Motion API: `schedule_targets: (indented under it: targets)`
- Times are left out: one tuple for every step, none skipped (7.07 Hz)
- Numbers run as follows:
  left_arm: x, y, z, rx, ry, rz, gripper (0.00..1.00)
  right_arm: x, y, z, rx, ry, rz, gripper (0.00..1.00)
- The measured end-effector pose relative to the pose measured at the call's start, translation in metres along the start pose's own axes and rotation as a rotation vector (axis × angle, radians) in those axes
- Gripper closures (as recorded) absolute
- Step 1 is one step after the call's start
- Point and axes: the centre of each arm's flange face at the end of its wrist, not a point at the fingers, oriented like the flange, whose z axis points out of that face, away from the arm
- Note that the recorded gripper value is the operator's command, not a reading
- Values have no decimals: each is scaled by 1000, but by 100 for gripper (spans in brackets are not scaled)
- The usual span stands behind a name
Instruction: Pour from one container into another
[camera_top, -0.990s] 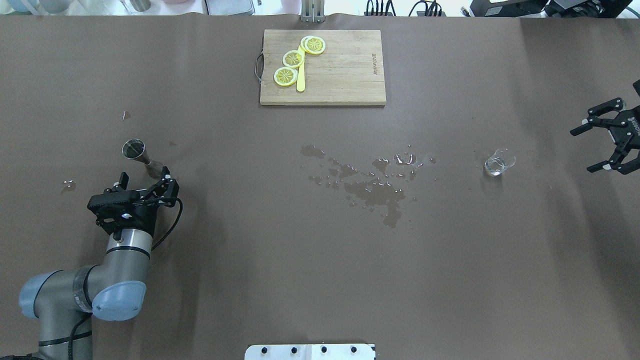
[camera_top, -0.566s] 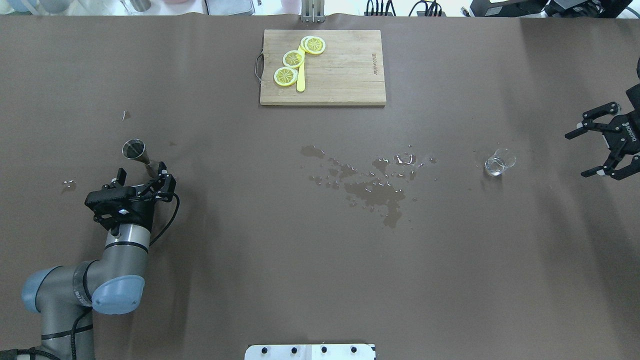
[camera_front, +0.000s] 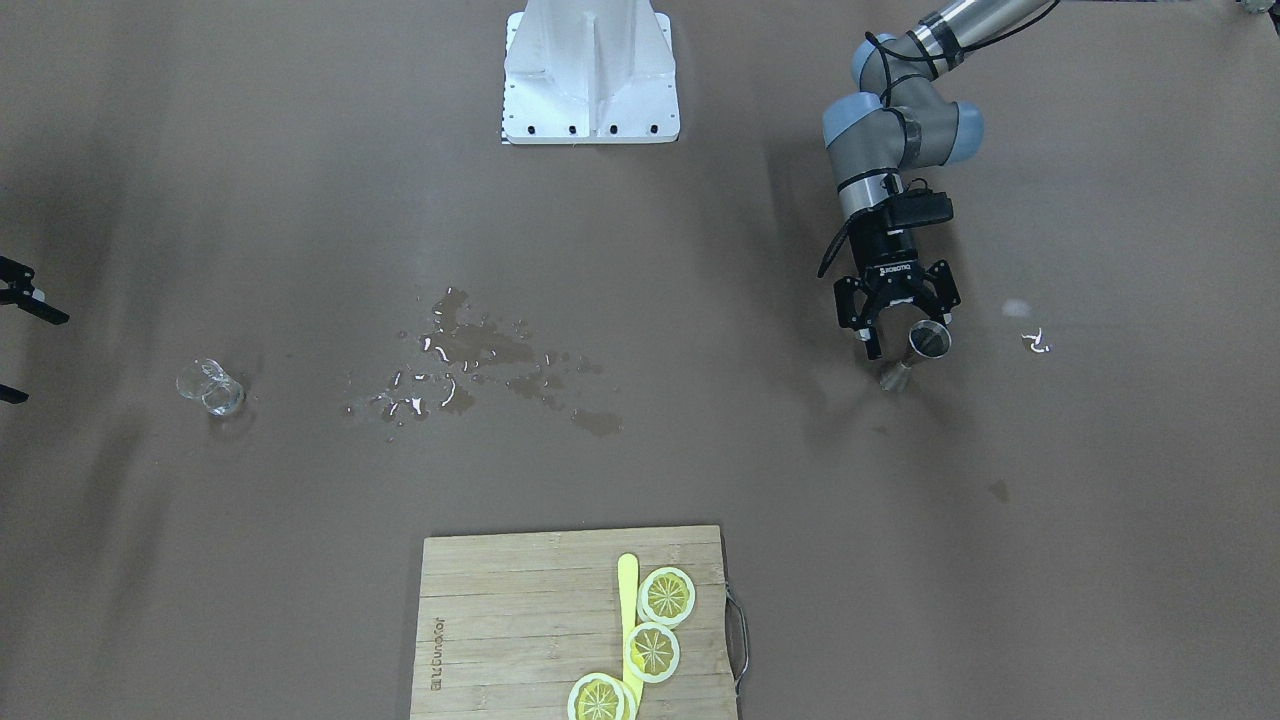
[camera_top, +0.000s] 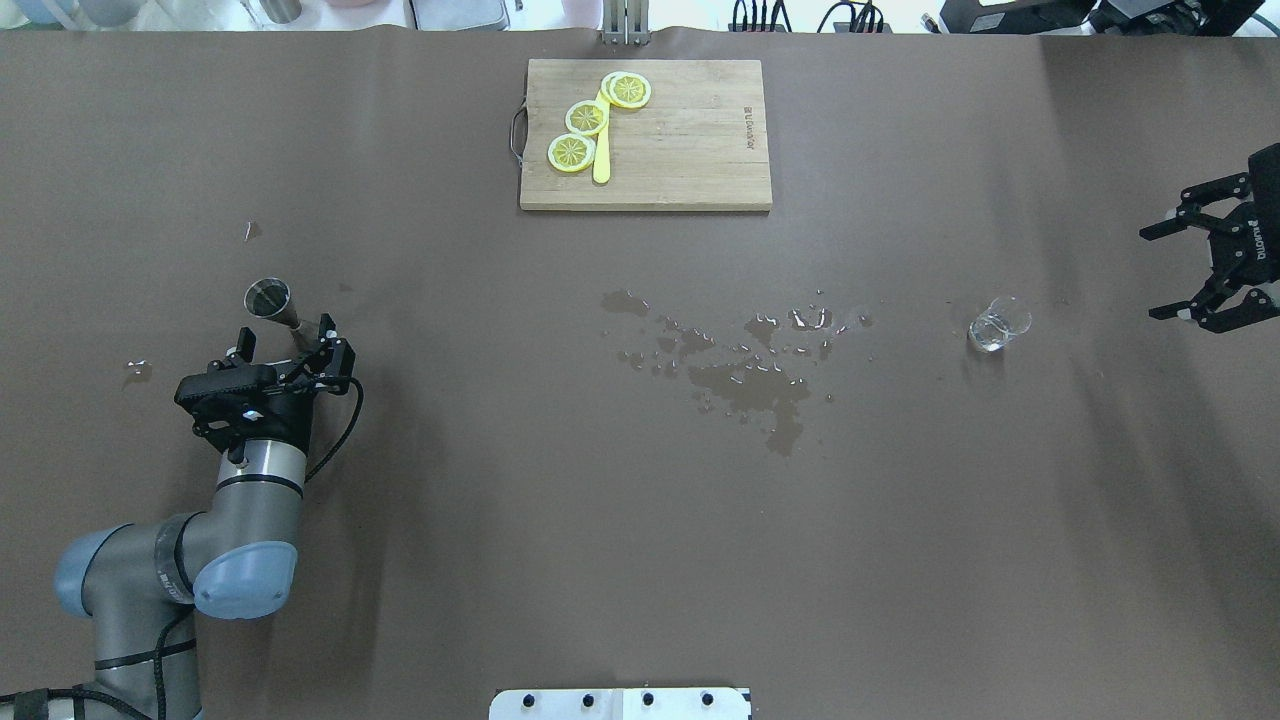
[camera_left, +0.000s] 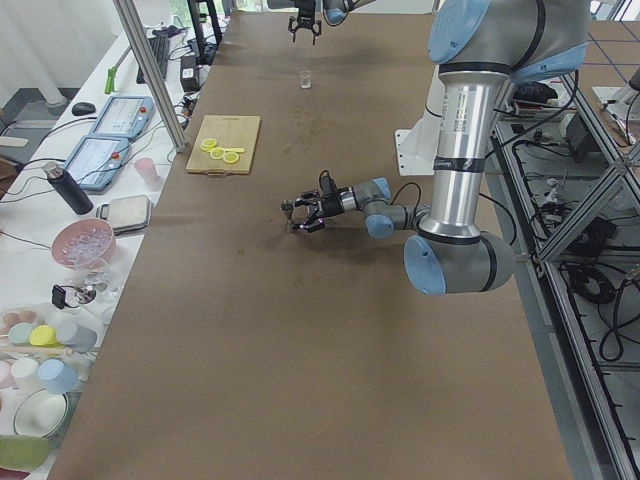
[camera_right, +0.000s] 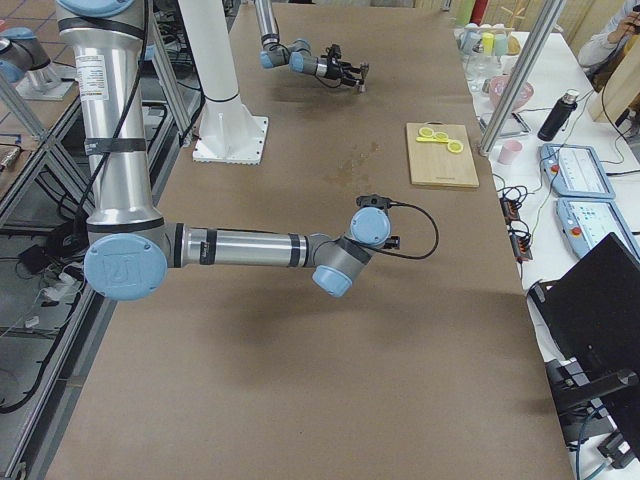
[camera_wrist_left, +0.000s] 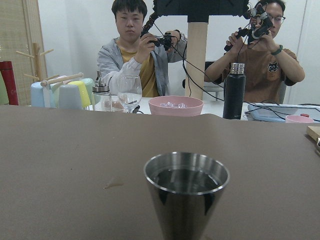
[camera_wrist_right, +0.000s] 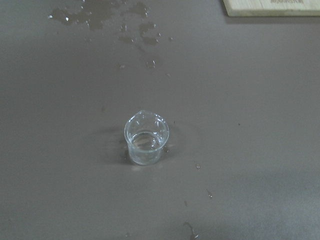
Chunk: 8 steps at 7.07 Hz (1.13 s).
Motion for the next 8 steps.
schedule_targets:
  targets:
    - [2,5,3,8,-4,8,20,-21,19,-1,-6,31,13,1]
    - [3,8,5,13,-7,13,28,-41,31,-1,5,36,25,1]
    - [3,9,6,19,-8,15,36,-57,34,2,25,26,38,2]
    - [3,9,6,25,-8,14,40,-66,32,9,44,11,44,2]
    - [4,7,7,31,-8,12,40,-72,28,19,59,-8,36,2]
    - [4,6,8,40,-9,10,40,-73,26,30,72,-23,20,3]
    - [4,6,9,44,-11,11,40,-67,25,43,90,-29,6,6]
    - [3,9,11,46,-14,15,40,-61,25,55,107,-35,-4,6]
